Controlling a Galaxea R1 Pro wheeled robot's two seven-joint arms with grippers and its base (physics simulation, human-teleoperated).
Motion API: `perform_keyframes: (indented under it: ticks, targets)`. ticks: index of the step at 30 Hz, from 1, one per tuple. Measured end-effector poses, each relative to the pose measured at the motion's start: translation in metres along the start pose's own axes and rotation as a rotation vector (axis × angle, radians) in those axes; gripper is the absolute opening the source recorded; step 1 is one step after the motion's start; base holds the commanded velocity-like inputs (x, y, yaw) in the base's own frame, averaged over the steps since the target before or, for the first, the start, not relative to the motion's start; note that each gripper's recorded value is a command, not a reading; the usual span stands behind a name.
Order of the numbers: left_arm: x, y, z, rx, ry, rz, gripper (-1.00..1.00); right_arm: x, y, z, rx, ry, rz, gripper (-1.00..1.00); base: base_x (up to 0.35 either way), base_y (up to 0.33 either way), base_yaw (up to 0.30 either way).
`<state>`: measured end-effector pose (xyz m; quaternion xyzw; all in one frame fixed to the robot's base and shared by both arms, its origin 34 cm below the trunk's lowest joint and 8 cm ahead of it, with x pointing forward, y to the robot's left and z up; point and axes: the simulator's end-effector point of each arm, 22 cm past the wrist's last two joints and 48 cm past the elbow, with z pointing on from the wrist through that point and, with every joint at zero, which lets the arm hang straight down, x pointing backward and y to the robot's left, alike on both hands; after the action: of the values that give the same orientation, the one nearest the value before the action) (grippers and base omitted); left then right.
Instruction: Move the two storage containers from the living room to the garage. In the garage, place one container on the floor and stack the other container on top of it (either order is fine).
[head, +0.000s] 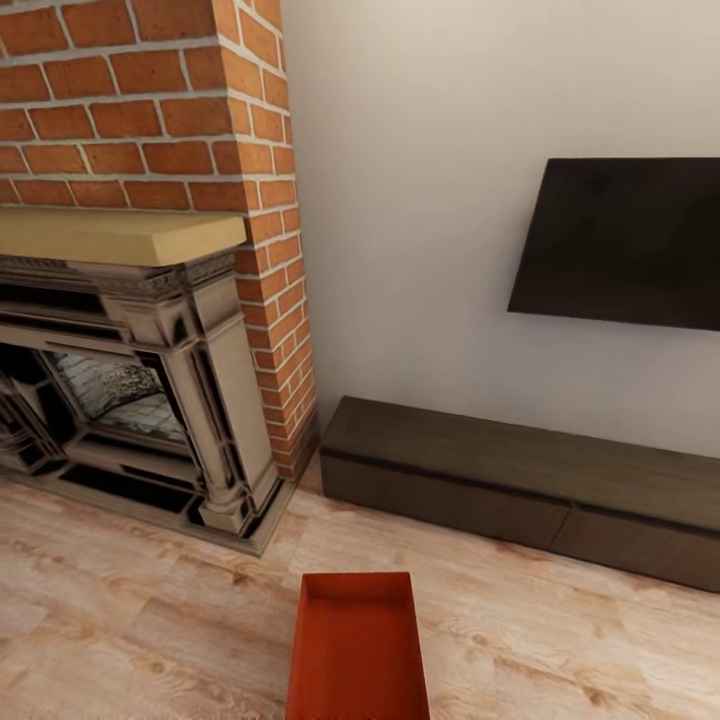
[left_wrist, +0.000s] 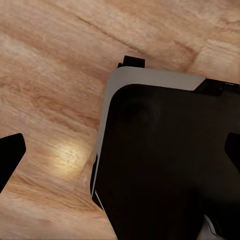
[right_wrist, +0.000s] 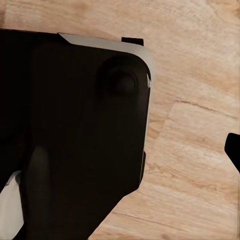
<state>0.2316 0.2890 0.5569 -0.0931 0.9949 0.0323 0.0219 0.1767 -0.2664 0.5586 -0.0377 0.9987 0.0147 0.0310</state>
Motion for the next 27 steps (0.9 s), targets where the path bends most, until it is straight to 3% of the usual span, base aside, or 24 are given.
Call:
perform_keyframes:
  ticks: [27]
  targets:
    - [0.016,0.003,0.003,-0.007,0.039,0.003,1.00,0.016,0.000,0.000,-0.002,0.041,0.009,1.00,0.000,0.000,0.151]
